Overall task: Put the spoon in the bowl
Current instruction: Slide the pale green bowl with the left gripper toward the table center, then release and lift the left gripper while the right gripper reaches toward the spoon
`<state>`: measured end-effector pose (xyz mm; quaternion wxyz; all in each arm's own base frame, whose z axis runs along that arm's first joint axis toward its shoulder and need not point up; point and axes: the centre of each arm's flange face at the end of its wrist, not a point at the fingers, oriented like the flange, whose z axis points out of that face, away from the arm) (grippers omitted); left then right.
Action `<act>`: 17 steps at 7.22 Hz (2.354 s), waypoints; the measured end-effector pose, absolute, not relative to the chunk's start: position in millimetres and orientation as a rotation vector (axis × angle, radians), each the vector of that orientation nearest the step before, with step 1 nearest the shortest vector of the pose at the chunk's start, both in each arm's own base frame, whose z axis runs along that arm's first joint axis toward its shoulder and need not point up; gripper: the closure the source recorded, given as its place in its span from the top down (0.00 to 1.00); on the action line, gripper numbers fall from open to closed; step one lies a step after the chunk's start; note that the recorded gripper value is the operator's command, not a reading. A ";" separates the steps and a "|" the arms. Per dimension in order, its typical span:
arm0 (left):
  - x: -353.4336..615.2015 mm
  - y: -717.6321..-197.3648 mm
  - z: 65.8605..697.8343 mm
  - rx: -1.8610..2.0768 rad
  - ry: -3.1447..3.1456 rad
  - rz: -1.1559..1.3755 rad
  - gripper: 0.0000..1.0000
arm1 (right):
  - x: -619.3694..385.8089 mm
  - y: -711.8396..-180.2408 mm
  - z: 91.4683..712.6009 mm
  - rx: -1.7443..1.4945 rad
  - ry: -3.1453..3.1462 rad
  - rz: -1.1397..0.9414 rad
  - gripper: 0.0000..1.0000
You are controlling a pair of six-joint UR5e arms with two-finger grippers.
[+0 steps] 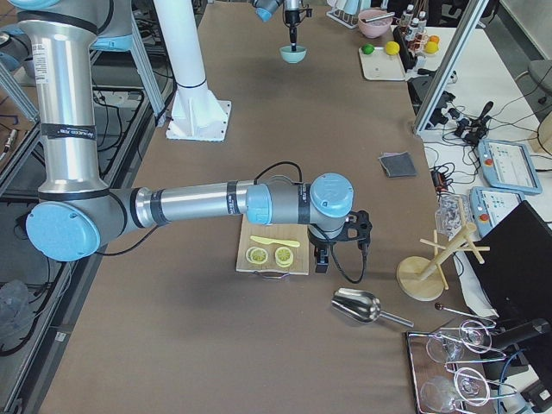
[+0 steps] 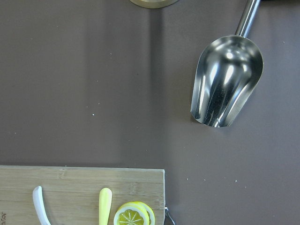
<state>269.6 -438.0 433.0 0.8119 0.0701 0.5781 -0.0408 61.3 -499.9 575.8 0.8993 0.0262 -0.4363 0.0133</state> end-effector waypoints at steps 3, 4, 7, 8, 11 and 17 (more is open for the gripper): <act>393.2 -481.4 270.9 0.148 1.113 -0.232 0.00 | 60.9 -499.5 571.6 0.066 -0.903 0.017 1.00; 443.1 -462.7 243.4 0.153 1.082 -0.244 0.00 | 59.9 -498.9 572.4 0.062 -0.904 0.018 1.00; 544.6 -425.8 209.2 0.149 1.040 -0.289 0.00 | 53.6 -498.7 573.7 0.051 -0.904 0.013 1.00; 558.6 -420.5 206.3 0.150 1.033 -0.294 0.00 | 51.6 -499.1 573.3 0.049 -0.903 0.010 1.00; 565.5 -418.5 211.7 0.153 1.018 -0.296 0.78 | 50.5 -500.0 571.9 0.050 -0.903 0.007 1.00; 446.3 -454.8 205.1 0.224 1.069 -0.238 0.97 | -12.2 -493.7 512.2 0.064 -0.949 -0.093 1.00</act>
